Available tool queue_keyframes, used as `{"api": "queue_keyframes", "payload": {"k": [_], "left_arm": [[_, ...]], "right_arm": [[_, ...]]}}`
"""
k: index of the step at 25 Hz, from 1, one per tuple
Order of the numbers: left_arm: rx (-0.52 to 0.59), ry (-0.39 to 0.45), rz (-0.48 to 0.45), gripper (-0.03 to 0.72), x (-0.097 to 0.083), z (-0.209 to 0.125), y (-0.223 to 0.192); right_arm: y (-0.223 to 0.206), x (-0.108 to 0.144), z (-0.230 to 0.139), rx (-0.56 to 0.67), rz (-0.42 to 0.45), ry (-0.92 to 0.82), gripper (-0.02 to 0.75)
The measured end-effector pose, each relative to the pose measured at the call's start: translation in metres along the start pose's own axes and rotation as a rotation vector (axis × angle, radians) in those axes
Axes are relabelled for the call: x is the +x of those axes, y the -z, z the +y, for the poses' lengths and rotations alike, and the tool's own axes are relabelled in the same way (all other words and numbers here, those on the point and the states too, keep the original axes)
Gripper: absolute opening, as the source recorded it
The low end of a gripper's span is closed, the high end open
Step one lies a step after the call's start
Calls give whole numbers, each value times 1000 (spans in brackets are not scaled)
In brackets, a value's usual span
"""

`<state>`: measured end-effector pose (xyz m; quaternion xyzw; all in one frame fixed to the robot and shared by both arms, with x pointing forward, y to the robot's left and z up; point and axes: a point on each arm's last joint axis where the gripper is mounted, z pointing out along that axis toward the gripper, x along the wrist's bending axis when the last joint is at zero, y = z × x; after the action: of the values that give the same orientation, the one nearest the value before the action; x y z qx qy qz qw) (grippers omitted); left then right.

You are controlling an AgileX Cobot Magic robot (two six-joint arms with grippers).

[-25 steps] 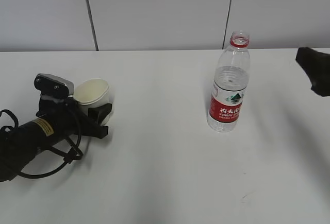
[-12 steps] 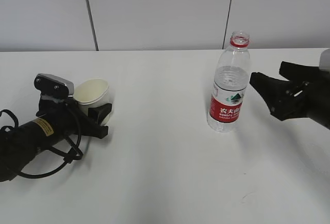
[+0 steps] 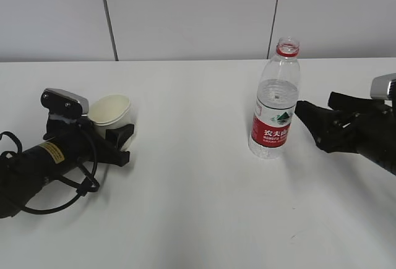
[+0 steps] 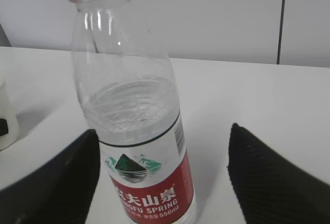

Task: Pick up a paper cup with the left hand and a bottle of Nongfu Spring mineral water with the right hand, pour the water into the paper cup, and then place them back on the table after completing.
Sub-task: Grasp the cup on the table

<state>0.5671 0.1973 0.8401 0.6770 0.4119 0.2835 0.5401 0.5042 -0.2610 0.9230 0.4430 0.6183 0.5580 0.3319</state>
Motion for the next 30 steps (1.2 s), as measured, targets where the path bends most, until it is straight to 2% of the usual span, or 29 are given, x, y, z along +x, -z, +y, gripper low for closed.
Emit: {"api": "queue_keyframes", "payload": {"k": [10, 13, 21, 25, 30], "left_arm": [[0, 0, 0, 375, 0, 0, 0], [0, 0, 0, 375, 0, 0, 0], [0, 0, 0, 375, 0, 0, 0], [0, 0, 0, 375, 0, 0, 0], [0, 0, 0, 375, 0, 0, 0]], "right_arm": [[0, 0, 0, -3, 6, 2, 572], [0, 3, -1, 2, 30, 13, 575], [-3, 5, 1, 3, 74, 42, 648], [-12, 2, 4, 2, 83, 57, 658], [-26, 0, -11, 47, 105, 45, 660]]}}
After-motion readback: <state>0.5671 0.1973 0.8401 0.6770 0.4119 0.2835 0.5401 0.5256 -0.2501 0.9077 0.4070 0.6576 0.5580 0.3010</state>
